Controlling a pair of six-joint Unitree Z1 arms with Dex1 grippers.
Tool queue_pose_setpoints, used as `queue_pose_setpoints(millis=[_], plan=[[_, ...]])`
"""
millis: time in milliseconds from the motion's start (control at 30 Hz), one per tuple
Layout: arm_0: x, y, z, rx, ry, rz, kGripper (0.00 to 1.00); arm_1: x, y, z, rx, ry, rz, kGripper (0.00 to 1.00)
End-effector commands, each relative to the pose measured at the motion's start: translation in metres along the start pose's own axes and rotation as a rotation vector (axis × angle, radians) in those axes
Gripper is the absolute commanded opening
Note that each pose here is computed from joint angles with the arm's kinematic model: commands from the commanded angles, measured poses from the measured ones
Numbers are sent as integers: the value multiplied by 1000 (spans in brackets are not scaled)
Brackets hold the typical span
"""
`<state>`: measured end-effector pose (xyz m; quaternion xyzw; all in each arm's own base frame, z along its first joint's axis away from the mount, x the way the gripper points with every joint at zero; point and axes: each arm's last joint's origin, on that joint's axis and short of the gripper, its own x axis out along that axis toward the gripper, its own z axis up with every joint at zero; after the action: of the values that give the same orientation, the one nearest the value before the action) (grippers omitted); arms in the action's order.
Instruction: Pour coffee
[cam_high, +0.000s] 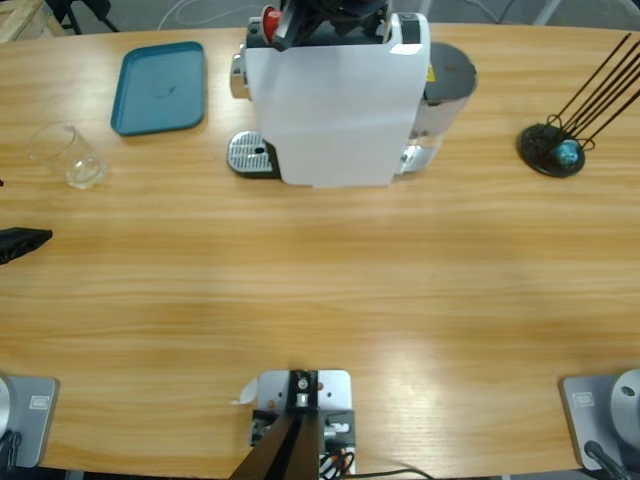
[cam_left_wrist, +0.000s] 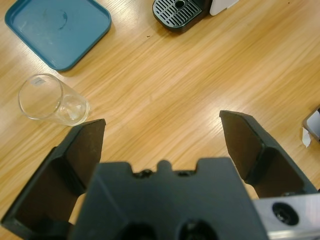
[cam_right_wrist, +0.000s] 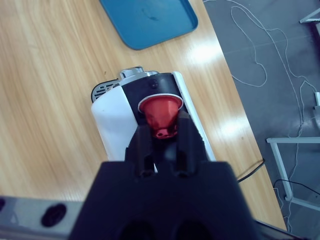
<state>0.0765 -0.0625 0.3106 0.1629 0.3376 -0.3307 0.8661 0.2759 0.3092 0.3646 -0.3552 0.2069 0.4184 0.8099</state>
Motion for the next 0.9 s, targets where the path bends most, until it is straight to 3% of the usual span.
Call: queue_pose_setpoints(millis=[33, 233, 367, 400, 433, 467, 567, 767, 833, 900], plan=[[5, 0, -8, 1, 11, -8, 996, 27, 9, -19, 36, 72, 44, 503], [9, -1, -8, 0, 4, -22, 996, 4, -4, 0, 63, -17, -15, 503], [8, -1, -7, 1, -11, -26, 996, -35, -15, 26, 80, -145, -48, 469], [7, -1, -7, 0, -13, -27, 993, -46, -12, 32, 98, -182, -27, 340], [7, -1, -7, 0, -16, -28, 991, -56, -6, 37, 127, -211, -2, 118], [6, -1, -7, -1, -20, -30, 991, -63, 1, 39, 143, -224, 19, 0], [1, -1, -5, 0, -46, -33, 991, -75, 31, 22, 221, -173, 61, 0], [-13, -2, -5, -8, -102, -35, 987, -134, 70, -55, 727, -75, 177, 0], [-15, -2, -5, -12, -107, -35, 987, -154, 70, -80, 826, -32, 61, 0], [-14, -2, -4, -13, -101, -38, 987, -171, 63, -94, 879, -69, -82, 0]])
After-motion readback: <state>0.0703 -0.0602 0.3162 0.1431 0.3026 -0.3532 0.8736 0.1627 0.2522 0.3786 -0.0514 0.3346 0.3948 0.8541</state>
